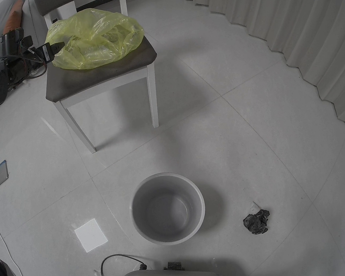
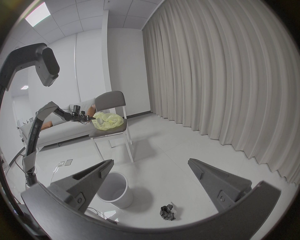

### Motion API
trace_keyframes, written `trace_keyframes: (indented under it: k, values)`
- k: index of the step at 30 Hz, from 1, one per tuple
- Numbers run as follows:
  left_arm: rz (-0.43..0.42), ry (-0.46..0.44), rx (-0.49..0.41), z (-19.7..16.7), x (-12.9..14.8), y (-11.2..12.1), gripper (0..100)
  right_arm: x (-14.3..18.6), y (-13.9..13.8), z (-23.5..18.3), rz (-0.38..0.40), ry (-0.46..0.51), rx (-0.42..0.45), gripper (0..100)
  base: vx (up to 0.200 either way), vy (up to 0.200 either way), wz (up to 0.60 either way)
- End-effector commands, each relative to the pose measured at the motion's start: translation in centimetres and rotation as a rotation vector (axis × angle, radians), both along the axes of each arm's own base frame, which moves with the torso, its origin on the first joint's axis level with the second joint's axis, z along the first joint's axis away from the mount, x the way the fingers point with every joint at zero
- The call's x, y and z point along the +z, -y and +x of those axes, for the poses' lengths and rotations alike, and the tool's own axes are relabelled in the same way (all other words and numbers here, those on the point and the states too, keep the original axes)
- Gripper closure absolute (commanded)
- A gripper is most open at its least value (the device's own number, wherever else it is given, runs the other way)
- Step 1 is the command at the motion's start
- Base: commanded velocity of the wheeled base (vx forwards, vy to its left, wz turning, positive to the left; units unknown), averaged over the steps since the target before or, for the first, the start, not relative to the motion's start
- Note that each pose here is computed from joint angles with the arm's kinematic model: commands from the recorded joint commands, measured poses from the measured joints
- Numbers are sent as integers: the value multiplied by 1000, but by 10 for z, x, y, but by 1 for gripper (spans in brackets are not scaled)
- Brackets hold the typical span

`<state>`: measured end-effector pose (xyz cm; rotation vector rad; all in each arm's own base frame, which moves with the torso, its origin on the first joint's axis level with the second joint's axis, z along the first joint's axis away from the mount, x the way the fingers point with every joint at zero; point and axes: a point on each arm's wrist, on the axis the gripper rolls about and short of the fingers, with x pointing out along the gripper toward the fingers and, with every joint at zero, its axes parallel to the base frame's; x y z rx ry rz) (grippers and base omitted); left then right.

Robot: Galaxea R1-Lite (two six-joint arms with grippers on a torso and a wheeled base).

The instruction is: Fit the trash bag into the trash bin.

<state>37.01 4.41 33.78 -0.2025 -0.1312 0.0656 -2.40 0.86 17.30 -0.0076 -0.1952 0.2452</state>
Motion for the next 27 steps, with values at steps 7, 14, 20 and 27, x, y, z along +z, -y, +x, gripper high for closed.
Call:
trace_keyframes:
  k: [7,14,20,27]
  values:
    - [-80,23,-1,34,-11,-9,0,-4,-2,-10,-22,56,43,0,0,0,0]
    - [-93,27,-3,40,-13,-10,0,-8,-5,-13,-36,59,60,0,0,0,0]
    - [-96,40,-14,52,-15,-16,100,-9,-5,-14,-38,59,69,0,0,0,0]
    - [-93,62,-27,71,-18,-16,100,-9,-6,-14,-38,51,73,0,0,0,0]
